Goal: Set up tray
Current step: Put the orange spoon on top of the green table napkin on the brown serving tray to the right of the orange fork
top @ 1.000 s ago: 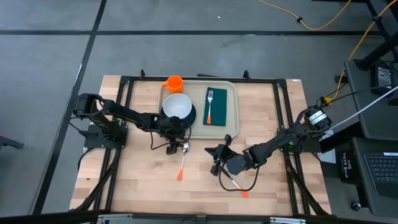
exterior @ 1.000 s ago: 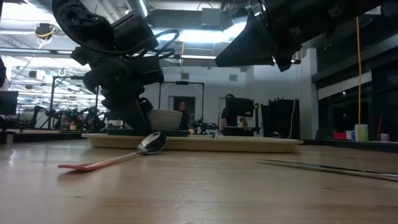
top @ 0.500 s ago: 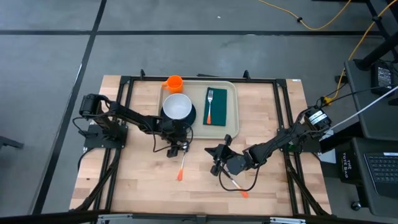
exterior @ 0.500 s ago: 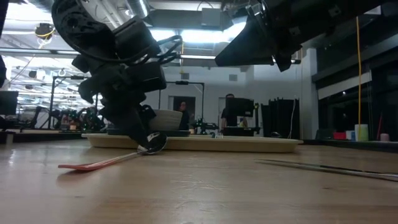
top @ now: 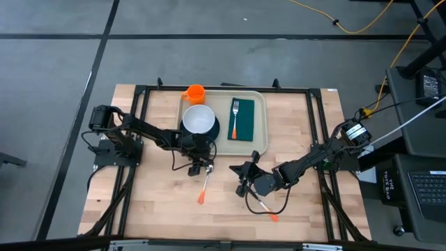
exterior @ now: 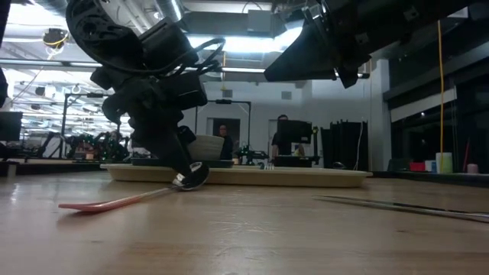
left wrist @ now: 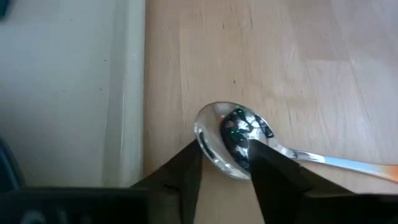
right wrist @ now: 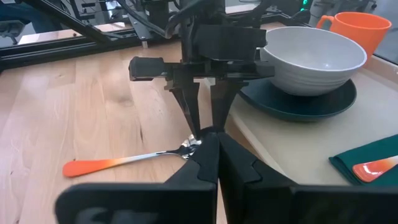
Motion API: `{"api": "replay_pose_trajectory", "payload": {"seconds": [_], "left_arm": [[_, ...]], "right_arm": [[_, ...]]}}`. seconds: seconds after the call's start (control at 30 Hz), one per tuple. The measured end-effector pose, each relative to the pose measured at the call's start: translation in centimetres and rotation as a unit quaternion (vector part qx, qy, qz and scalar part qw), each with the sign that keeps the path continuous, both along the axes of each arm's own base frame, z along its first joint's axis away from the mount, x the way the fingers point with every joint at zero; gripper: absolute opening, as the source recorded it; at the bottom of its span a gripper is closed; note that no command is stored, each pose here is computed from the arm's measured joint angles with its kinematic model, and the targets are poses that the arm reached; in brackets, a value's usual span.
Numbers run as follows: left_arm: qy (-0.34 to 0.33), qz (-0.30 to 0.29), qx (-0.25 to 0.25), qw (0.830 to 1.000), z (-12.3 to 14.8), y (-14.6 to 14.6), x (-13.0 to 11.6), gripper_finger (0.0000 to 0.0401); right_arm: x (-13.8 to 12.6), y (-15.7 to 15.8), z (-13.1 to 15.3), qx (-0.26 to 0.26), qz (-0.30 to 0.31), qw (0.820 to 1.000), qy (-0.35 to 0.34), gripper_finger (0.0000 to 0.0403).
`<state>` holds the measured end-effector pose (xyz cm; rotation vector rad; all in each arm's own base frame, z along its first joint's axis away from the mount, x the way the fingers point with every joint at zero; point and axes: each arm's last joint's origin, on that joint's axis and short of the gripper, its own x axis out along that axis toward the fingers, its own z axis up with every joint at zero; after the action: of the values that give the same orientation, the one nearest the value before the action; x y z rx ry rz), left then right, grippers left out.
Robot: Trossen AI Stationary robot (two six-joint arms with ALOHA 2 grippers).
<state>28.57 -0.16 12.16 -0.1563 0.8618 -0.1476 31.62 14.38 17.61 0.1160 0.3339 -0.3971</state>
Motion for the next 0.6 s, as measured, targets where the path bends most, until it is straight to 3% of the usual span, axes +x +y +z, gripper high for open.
{"api": "replay_pose_trajectory", "payload": {"seconds": [0.27,0.6], "left_arm": [[-0.003,0.021,0.01,1.0,0.1,0.1,0.1,0.0013],[-0.018,0.039,0.007,0.999,1.0,0.2,-0.1,0.0002]], "right_arm": [[0.0,0.0,0.0,0.0,0.0,1.0,0.0,0.0005],[0.0,0.0,0.0,0.0,0.0,1.0,0.0,0.0005]]}}
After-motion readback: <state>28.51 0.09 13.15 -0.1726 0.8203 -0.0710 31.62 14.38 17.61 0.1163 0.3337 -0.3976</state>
